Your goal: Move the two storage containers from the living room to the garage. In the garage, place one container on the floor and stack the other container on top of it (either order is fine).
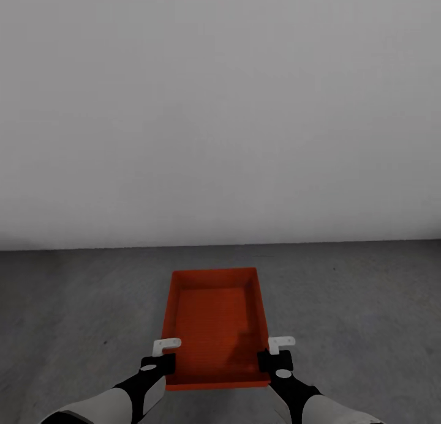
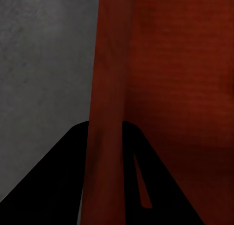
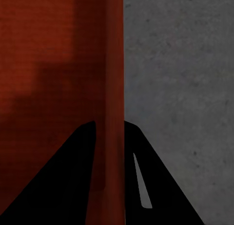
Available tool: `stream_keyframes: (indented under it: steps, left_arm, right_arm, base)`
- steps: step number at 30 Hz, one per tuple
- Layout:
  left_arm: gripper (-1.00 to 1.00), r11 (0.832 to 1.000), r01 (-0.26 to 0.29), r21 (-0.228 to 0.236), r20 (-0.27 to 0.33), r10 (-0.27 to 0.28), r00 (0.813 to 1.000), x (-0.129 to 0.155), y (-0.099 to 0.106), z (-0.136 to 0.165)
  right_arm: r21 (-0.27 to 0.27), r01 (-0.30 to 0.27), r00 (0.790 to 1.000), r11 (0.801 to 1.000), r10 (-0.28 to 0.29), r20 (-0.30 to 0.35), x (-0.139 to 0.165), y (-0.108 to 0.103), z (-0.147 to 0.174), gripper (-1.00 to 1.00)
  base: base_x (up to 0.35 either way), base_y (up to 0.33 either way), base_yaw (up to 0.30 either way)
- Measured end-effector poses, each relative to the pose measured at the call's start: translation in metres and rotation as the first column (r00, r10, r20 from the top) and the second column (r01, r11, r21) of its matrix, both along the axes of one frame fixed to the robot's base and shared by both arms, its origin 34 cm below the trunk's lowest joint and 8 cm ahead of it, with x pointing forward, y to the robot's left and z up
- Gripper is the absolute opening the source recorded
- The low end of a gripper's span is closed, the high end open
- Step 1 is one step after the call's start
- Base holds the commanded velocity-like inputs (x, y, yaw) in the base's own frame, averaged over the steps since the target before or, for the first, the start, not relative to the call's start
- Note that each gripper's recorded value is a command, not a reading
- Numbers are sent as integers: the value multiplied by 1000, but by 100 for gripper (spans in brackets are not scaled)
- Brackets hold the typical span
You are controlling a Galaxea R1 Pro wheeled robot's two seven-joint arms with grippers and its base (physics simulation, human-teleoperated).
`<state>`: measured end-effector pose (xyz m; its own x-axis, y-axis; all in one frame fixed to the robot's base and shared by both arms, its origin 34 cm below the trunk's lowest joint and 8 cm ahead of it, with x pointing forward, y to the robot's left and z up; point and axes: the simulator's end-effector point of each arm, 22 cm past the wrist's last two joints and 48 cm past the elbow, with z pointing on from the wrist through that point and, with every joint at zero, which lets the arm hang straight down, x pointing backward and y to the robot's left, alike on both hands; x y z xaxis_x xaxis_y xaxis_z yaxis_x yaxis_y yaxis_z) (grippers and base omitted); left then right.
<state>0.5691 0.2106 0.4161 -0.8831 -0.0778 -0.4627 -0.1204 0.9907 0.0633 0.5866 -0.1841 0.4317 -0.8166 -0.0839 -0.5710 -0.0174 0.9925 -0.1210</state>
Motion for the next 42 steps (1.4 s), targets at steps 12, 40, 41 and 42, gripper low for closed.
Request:
stream_keyframes:
  steps: [12,40,41,42]
  left_arm:
    - [-100,1000,0,0,1,0,1000,-3,0,-23]
    - [-100,1000,-1,0,3,1,1000,-8,0,-59]
    - [-100,1000,0,0,2,0,1000,-8,0,-59]
    - [-100,1000,0,0,2,0,1000,-8,0,-59]
  right_arm:
    - [0,0,1000,1000,0,1,-3,0,-23,-100]
    - [-1,-1,1000,1000,1,2,-7,0,-59,-100]
    - [0,0,1000,1000,0,2,-8,0,-59,-100]
    - [0,0,1000,1000,0,1,-8,0,-59,-100]
  base:
    - [0,0,0]
    - [0,0,0]
    - [0,0,0]
    - [0,0,0]
